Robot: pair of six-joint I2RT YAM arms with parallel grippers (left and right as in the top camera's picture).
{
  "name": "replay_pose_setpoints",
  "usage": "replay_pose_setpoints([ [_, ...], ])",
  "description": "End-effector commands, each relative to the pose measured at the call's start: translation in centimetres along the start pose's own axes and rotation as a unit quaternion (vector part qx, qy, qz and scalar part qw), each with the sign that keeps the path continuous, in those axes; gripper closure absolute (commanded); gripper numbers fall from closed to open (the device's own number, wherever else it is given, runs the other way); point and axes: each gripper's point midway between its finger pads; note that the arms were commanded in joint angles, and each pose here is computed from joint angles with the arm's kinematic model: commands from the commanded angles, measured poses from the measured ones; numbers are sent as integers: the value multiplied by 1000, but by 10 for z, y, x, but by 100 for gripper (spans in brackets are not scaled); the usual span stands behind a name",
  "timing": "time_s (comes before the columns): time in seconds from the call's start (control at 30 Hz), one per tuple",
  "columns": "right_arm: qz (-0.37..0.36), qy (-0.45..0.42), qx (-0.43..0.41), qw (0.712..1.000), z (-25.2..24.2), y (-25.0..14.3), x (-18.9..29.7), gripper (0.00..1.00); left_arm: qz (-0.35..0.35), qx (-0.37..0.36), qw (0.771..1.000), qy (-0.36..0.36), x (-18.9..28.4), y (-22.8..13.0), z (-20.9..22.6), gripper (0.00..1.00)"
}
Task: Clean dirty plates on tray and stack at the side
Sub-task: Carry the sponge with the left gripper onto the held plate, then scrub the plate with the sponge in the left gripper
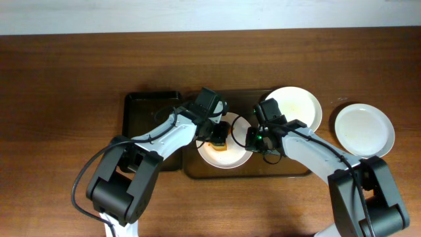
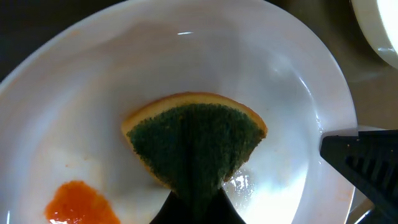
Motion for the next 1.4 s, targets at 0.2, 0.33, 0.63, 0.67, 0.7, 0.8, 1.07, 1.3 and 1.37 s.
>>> replay_pose_setpoints([
  [0.2, 3, -4, -7, 1000, 0, 0, -1, 96, -30, 0, 989, 146, 4, 8, 51, 100],
  [0.33, 6, -5, -7, 1000, -1, -2, -1, 96, -51, -10, 977, 209, 12, 14, 71, 100],
  [0.63, 6, -5, -7, 1000, -1, -2, -1, 96, -206, -94, 879, 418, 67, 57, 52, 100],
  [0.67, 6, -6, -7, 1000, -1, -2, -1, 96, -221, -91, 865, 441, 84, 69, 51, 100],
  [0.7, 6, -5, -7, 1000, -1, -2, -1, 96, -227, -86, 860, 448, 96, 77, 49, 100],
  [0.8, 6, -5, -7, 1000, -1, -2, -1, 96, -233, -57, 871, 429, 129, 99, 46, 100],
  [1.07, 6, -5, -7, 1000, -1, -2, -1, 96, -29, -50, 997, 55, 72, 43, -1, 100],
  [1.3, 6, -5, -7, 1000, -1, -2, -1, 96, -67, -90, 991, 73, 11, 7, 9, 100],
  [1.37, 6, -5, -7, 1000, -1, -2, -1, 96, -88, -91, 986, 110, 10, 10, 24, 100],
])
Point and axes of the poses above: each gripper's point midway between its finger pads, its own x axis back along the fingers, its own z axis along the line the jaws close on, y = z × x, and after that the axes turned 8 degrees about x, right-handed
